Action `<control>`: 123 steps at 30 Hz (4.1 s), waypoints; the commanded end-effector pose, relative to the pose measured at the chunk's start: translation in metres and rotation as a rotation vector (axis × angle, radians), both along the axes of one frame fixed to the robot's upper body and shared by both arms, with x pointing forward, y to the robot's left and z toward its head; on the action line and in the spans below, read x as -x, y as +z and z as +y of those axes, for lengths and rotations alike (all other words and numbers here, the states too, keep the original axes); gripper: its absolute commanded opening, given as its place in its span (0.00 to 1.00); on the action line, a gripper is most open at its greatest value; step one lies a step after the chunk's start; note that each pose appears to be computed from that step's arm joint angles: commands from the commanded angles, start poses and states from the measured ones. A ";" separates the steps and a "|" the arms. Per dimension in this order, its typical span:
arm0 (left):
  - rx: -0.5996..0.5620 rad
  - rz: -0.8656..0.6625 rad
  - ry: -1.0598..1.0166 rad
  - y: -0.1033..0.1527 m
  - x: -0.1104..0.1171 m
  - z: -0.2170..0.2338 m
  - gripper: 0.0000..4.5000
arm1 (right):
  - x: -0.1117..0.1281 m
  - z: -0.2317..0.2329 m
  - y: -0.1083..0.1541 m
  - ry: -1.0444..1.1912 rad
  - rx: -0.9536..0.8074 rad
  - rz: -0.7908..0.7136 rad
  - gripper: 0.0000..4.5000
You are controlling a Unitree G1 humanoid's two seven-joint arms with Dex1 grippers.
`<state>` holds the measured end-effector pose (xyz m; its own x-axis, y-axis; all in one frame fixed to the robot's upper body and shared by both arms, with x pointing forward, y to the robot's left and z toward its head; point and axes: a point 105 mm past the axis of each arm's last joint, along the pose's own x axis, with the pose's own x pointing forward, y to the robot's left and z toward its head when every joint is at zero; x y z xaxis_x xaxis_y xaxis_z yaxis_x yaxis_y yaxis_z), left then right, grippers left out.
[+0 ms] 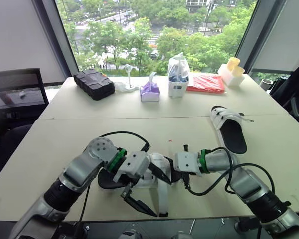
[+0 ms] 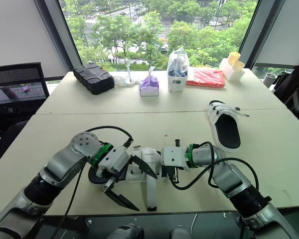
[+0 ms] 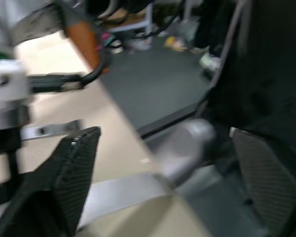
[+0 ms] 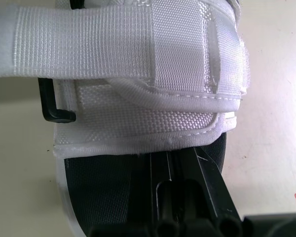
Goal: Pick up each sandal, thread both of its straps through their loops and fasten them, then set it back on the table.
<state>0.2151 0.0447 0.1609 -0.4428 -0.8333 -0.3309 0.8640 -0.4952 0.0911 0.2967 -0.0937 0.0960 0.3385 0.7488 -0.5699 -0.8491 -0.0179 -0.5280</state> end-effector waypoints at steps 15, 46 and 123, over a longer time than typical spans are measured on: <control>0.305 0.695 0.809 0.032 -0.080 0.032 0.99 | 0.000 -0.004 -0.018 -0.020 0.056 0.037 0.00; 0.112 0.853 0.882 -0.072 0.021 0.002 0.99 | 0.015 -0.004 -0.021 0.015 0.097 0.068 0.00; 0.291 0.922 0.822 -0.037 -0.059 -0.015 0.01 | 0.009 -0.001 -0.017 -0.002 0.085 0.045 0.00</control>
<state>0.2763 0.0346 0.1276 0.2761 -0.9579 0.0790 0.6992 0.1438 -0.7003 0.2915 -0.0915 0.0964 0.3396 0.7271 -0.5967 -0.8419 -0.0479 -0.5375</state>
